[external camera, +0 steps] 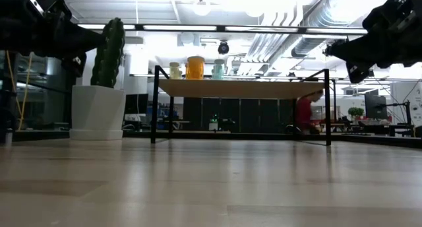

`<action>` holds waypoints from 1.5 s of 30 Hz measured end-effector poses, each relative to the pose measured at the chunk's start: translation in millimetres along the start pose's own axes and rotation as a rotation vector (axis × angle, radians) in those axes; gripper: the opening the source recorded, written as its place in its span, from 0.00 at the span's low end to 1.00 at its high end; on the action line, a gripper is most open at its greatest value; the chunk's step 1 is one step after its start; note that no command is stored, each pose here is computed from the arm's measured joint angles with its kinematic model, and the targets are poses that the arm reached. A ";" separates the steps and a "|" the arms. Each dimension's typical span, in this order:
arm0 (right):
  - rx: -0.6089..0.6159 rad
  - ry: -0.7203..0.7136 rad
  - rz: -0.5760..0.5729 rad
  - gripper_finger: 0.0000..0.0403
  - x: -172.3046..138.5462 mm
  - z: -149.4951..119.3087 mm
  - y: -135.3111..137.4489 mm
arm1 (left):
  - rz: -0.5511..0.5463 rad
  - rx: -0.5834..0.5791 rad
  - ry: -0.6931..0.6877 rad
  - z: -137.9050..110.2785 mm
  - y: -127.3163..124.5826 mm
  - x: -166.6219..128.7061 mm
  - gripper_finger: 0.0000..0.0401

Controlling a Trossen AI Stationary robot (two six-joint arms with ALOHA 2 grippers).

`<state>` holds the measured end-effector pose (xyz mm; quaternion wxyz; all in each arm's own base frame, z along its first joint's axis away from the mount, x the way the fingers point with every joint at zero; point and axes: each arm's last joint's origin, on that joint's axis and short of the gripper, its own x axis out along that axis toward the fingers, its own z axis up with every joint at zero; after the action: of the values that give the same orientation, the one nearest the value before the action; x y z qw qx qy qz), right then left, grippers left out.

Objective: Pick and place medicine bottles onto shelf by color
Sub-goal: Return to Home Position

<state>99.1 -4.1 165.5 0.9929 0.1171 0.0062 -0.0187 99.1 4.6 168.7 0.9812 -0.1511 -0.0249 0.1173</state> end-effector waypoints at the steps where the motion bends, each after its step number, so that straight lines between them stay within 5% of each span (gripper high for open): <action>1: 0.001 0.003 -0.002 0.00 0.2 -0.2 -0.1 | 0.000 0.000 0.000 0.0 0.0 0.0 0.01; 16: 0.219 0.005 -0.007 0.00 0.3 -0.4 -0.3 | 0.000 0.000 0.000 0.0 0.0 0.0 0.01; 45: 0.211 0.005 -0.007 0.00 0.2 -0.4 -0.3 | 0.000 0.000 0.000 0.0 0.0 0.0 0.01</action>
<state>99.3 -4.3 165.0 0.9750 0.2211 0.0073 -0.0224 99.1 4.6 168.7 0.9812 -0.1511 -0.0249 0.1173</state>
